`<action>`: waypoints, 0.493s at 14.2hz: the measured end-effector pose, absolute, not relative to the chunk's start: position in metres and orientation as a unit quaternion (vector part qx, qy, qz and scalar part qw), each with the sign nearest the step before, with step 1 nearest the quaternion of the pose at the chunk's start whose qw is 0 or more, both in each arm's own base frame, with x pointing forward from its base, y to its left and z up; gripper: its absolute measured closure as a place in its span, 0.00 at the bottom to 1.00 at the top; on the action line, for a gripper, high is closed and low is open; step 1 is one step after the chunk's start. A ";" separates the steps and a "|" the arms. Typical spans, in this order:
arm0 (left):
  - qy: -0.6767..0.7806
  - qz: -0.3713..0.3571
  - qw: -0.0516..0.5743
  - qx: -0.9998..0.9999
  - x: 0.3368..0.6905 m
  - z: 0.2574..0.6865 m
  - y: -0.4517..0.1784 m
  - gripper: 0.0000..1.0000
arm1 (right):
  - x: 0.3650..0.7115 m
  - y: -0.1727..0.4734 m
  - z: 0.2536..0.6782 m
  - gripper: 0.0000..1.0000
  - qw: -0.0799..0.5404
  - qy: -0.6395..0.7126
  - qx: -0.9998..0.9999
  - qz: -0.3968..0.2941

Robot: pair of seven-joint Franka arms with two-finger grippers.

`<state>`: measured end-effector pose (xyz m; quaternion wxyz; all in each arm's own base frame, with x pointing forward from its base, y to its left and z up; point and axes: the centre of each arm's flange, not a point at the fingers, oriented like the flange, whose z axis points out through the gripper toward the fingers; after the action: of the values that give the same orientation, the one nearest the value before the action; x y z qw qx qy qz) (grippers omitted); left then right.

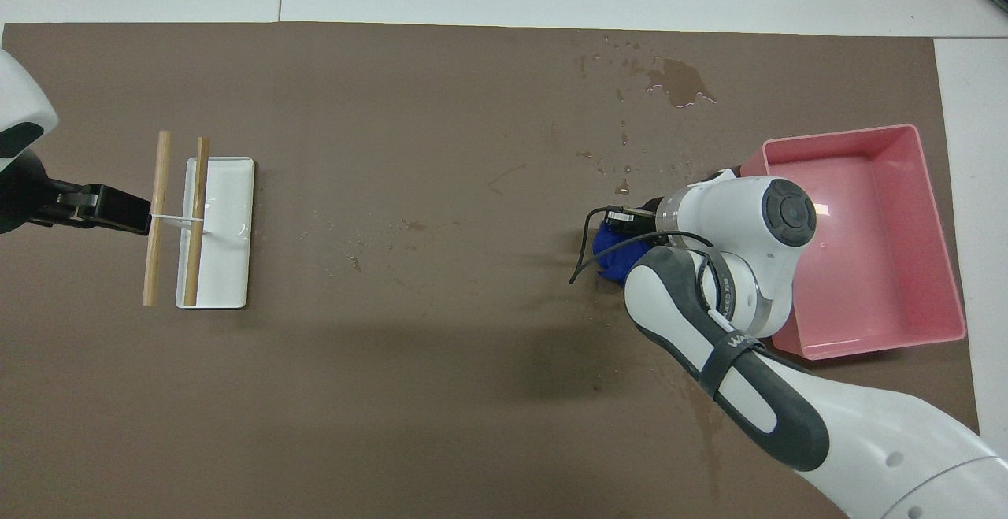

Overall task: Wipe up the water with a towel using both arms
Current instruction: 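Wipe the water spill with the towel in the right gripper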

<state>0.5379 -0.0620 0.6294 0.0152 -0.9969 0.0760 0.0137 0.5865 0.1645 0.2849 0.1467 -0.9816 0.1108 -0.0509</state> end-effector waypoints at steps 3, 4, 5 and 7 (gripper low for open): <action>0.076 0.014 0.015 -0.997 0.538 0.629 -0.062 0.00 | 0.631 0.159 0.285 0.91 0.132 0.089 -0.984 -0.081; 0.076 0.014 0.015 -0.997 0.538 0.629 -0.062 0.00 | 0.644 0.157 0.285 0.91 0.129 0.084 -0.984 -0.090; 0.076 0.014 0.015 -0.997 0.538 0.629 -0.062 0.00 | 0.653 0.156 0.285 0.91 0.127 0.081 -0.984 -0.096; 0.076 0.014 0.015 -0.997 0.538 0.629 -0.062 0.00 | 0.671 0.153 0.285 0.91 0.122 0.075 -0.984 -0.109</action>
<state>0.5378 -0.0620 0.6290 0.0152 -0.9969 0.0761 0.0145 0.6710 0.1529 0.2846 0.1222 -0.9837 0.0747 -0.1091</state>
